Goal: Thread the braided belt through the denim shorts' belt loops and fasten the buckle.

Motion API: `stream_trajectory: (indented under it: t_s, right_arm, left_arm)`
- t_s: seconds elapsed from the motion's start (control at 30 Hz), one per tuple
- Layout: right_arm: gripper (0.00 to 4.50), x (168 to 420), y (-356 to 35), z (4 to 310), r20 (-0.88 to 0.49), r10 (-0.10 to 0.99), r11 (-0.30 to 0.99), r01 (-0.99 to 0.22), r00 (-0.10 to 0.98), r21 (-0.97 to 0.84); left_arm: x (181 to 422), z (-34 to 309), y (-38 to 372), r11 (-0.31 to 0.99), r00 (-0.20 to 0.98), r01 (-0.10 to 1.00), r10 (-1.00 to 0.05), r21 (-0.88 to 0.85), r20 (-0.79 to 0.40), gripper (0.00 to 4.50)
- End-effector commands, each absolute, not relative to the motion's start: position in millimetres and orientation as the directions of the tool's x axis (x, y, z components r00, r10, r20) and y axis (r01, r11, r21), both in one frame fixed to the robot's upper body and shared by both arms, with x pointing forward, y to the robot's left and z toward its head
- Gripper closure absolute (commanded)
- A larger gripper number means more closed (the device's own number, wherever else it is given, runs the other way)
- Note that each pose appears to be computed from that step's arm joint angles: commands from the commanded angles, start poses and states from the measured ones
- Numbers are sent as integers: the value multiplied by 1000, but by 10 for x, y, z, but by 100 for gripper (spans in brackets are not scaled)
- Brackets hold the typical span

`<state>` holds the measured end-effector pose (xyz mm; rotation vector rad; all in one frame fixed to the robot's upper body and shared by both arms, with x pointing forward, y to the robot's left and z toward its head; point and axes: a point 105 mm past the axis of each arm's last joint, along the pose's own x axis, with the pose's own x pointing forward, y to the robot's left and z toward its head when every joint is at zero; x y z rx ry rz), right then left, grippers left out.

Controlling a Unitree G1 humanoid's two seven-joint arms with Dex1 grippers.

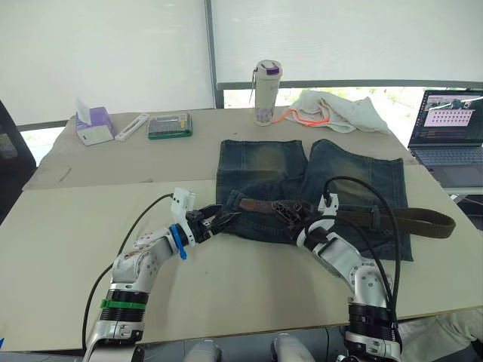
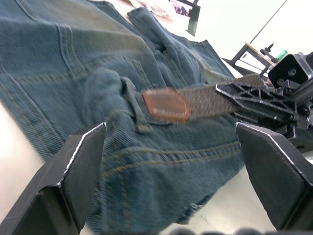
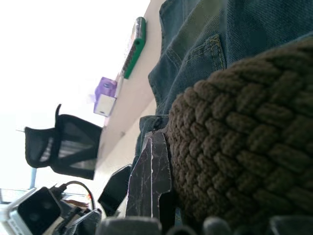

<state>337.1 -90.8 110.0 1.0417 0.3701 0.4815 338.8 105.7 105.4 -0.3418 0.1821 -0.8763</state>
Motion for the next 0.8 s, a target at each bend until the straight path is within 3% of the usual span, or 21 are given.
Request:
stream_trajectory:
  t_s: [0.03,0.3,0.43,0.8]
  right_arm:
    - [450,3389,-812,1087,-87,566,446,-216,820,868]
    - [450,3406,-1040,1179,-52,503,450,-209,863,868]
    - [450,3394,-1115,1381,53,476,287,-212,878,934]
    - [450,3318,-1197,1664,136,457,145,-224,879,964]
  left_arm:
    - [3377,1126,1026,579,623,736,-782,-352,16,4]
    - [3352,1104,958,557,602,747,-798,-363,14,4]
    - [3362,1084,906,543,588,756,-809,-365,14,4]
    - [3341,1030,750,514,559,772,-829,-375,14,4]
